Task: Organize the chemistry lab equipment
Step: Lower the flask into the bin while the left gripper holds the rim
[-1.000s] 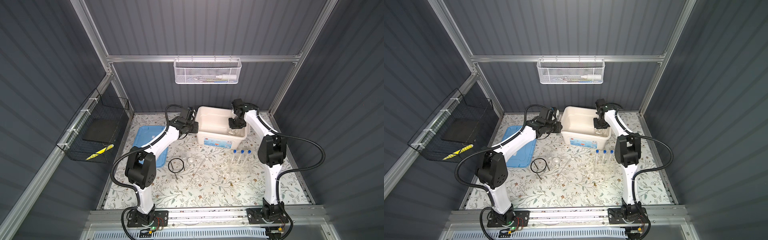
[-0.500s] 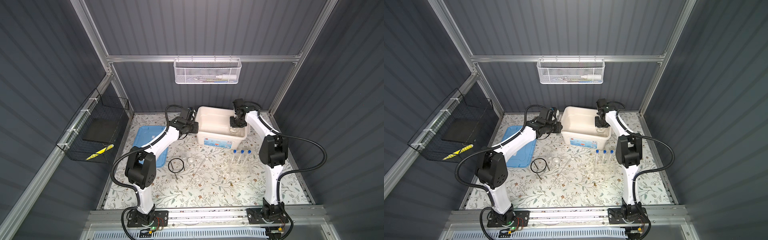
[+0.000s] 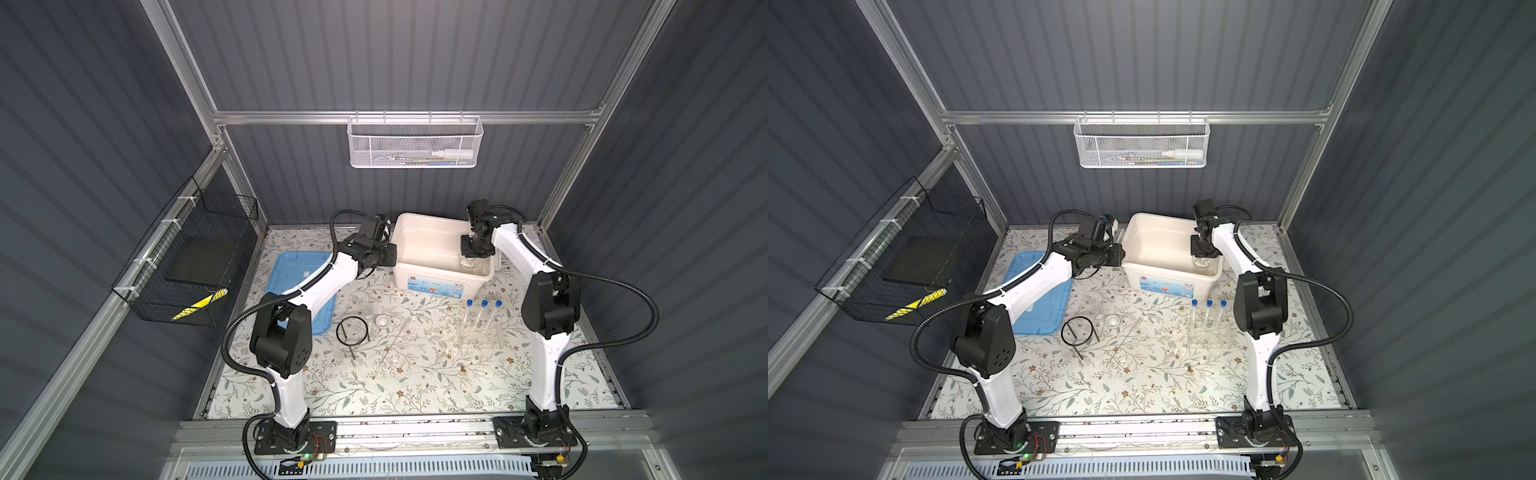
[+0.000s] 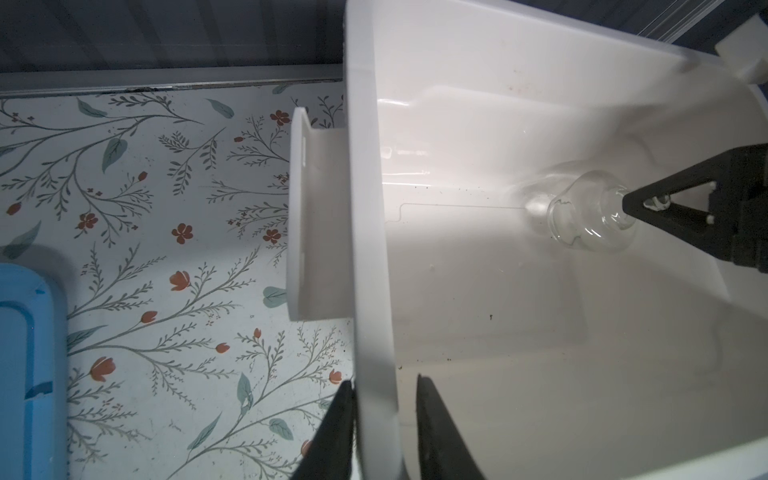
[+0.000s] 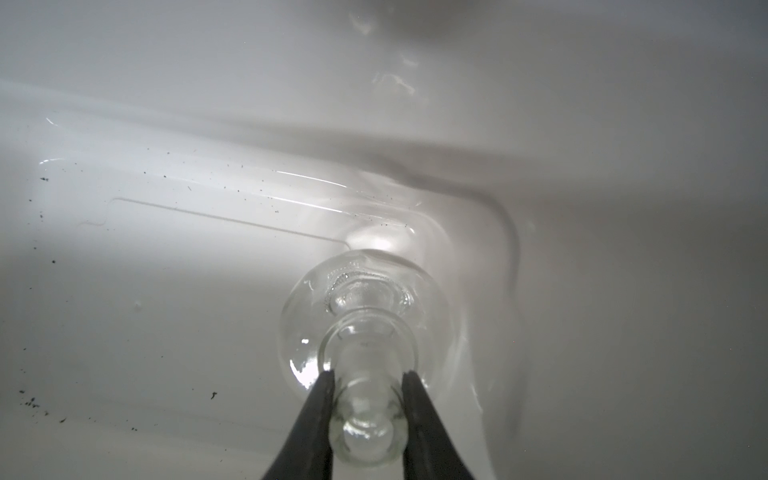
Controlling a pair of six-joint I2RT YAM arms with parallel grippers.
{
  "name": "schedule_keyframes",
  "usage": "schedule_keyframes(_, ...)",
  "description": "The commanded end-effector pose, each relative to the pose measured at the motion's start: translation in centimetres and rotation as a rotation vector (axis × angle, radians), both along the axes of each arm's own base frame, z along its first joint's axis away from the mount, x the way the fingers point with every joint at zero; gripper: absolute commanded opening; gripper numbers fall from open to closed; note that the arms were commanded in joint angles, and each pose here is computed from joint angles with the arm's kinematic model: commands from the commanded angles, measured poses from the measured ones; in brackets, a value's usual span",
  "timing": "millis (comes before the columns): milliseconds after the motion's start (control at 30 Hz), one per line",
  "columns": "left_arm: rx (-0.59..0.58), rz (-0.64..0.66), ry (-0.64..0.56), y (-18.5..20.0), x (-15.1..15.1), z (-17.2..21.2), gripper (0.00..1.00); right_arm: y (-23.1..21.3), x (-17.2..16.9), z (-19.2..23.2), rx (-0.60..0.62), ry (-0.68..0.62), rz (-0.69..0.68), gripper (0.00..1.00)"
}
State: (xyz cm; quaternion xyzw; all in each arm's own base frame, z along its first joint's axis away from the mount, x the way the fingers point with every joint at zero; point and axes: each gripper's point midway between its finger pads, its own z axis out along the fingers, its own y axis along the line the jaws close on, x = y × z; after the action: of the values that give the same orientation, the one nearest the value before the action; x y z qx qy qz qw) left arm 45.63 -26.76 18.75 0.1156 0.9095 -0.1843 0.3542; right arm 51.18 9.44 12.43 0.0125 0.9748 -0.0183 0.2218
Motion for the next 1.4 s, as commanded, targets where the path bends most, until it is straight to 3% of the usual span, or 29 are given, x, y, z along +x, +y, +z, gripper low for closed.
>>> schedule_keyframes(0,-0.003,-0.001,0.032,0.3,-0.5,-0.7,0.28,-0.6,0.6,0.1,-0.029,-0.002,-0.013,0.13)
schedule_keyframes(567,-0.001,-0.009,0.042,0.2,-0.5,-1.2,0.3,-0.7,1.1,-2.5,-0.051,0.037,-0.023,0.18)
schedule_keyframes(767,-0.002,-0.01,0.044,0.1,-0.5,-1.4,0.3,-0.8,1.1,-0.9,-0.05,-0.029,-0.025,0.15)
schedule_keyframes(1000,-0.014,-0.015,0.051,-0.1,-0.5,-1.6,0.3,0.3,0.9,0.5,-0.053,-0.076,0.081,0.15)
schedule_keyframes(1367,-0.033,-0.024,0.042,-0.5,-0.4,-1.1,0.3,2.0,-0.6,-0.1,-0.049,-0.019,0.297,0.15)
